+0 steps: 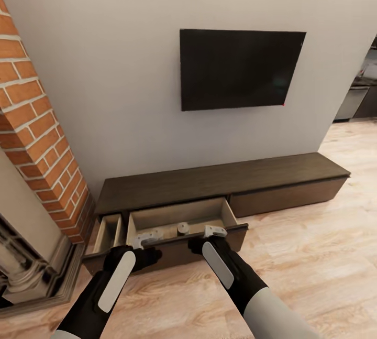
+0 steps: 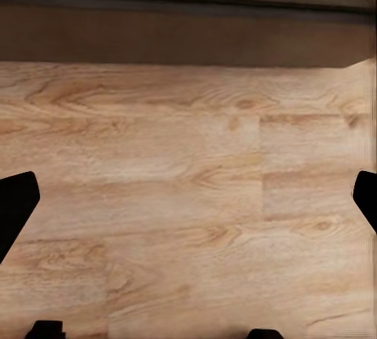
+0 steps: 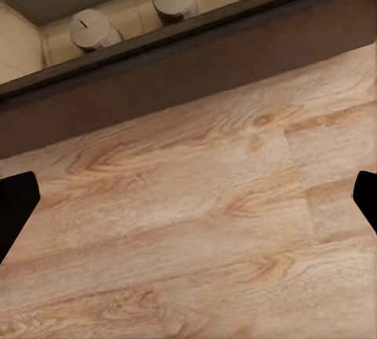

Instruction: Place each of the two pumpkins and all three candles from the living room inside a cabinet in the living room (use any cabinet), then make sure every cabinet is closed, and position the cauldron so it is next to a table in the living room.

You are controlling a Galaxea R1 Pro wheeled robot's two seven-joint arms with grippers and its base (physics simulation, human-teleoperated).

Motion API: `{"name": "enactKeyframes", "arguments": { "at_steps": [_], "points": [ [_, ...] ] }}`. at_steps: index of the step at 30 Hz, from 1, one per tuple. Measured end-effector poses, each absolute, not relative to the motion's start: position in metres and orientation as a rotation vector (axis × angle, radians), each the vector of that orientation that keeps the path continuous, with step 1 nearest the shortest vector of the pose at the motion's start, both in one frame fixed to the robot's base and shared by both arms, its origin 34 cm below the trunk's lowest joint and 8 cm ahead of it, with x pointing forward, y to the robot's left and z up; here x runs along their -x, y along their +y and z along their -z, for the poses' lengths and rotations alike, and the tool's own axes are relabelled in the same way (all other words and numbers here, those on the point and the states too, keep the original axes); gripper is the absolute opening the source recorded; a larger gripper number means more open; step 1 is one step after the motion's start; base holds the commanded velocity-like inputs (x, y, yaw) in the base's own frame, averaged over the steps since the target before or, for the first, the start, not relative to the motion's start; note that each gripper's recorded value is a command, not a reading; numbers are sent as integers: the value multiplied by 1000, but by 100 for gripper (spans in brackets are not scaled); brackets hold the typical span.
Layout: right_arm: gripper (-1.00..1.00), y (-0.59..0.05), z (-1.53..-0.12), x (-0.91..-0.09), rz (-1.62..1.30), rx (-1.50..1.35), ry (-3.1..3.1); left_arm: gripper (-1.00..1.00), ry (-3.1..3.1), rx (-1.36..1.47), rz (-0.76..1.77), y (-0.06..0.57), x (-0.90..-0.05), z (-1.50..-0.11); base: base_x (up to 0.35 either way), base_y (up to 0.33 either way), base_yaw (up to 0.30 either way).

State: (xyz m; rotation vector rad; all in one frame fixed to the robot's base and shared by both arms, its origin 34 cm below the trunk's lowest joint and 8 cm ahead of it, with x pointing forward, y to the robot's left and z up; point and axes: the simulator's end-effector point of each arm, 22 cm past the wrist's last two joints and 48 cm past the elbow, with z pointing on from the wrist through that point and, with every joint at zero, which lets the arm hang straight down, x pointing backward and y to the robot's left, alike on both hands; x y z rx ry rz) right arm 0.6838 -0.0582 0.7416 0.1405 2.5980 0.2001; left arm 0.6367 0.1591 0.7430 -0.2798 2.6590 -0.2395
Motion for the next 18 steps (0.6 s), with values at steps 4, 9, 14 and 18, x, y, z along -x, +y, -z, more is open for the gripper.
{"name": "enactKeyframes", "arguments": {
  "at_steps": [4, 9, 14, 18],
  "points": [
    [100, -53, -747, -684, -240, -130, 2593, 100, 2659, 280, 241, 158, -636, -747, 0, 0, -285],
    [100, -52, -747, -684, -250, -126, 2593, 100, 2659, 280, 240, 159, -636, -747, 0, 0, -285],
    [100, -54, -747, -685, -252, -134, 2593, 100, 2659, 280, 239, 159, -637, -747, 0, 0, -285],
    [100, -64, -746, -688, -254, -191, 2597, 100, 2659, 279, 237, 160, -637, -747, 0, 0, -285]
  ]
}}
